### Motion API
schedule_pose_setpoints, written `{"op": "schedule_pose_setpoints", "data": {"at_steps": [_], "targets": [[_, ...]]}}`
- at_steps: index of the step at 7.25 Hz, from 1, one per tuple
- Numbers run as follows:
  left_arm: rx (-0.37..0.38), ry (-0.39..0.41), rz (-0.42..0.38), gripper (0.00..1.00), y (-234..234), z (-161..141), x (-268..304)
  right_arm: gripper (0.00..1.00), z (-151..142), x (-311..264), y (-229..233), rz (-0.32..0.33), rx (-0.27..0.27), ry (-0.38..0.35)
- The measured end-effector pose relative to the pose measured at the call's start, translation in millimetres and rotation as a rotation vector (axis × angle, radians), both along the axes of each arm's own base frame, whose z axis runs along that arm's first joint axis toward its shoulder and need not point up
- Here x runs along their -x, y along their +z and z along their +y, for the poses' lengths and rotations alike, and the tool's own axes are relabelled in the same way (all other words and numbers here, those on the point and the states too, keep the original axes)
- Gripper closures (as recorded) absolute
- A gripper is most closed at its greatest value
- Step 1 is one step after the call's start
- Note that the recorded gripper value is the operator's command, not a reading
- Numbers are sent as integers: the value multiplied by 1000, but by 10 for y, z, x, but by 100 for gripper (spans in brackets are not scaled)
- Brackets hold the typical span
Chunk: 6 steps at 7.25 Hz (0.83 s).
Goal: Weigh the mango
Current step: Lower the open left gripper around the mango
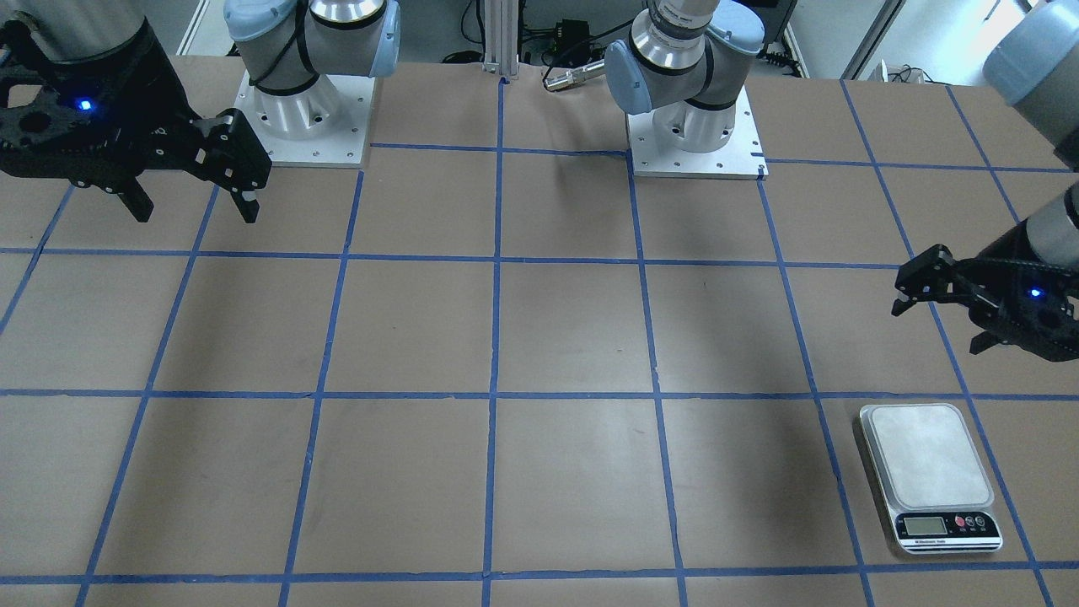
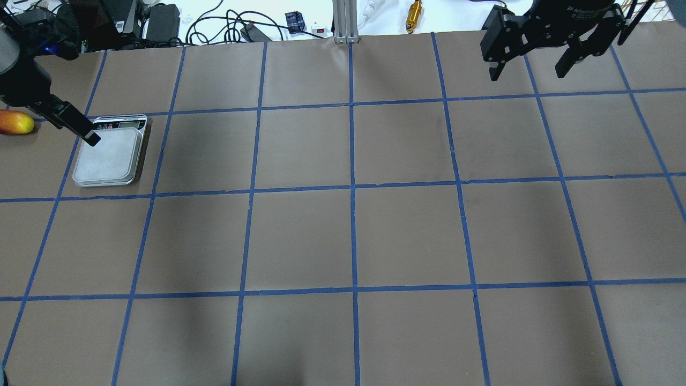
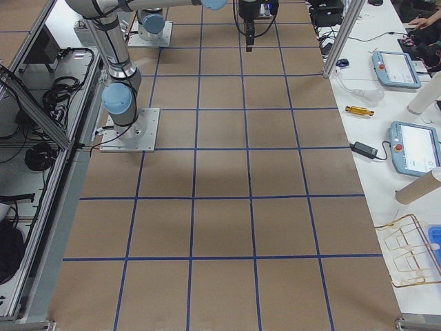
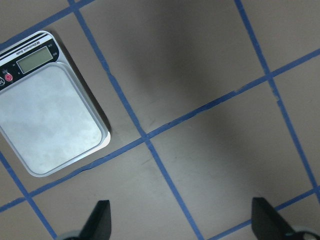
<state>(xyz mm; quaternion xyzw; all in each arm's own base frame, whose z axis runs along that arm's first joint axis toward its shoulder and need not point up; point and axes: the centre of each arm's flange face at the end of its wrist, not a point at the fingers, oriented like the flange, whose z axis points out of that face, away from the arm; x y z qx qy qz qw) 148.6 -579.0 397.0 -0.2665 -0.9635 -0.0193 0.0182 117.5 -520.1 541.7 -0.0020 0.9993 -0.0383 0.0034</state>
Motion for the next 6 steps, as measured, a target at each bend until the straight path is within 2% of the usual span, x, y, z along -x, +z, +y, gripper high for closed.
{"op": "schedule_pose_setpoints", "data": {"at_steps": [3, 6], "targets": [[26, -198, -9, 0, -200, -398, -1076, 0, -1, -3, -3, 0, -1, 1], [82, -401, -49, 0, -523, -806, -2050, 0, 0, -1, -1, 0, 0, 0]]}}
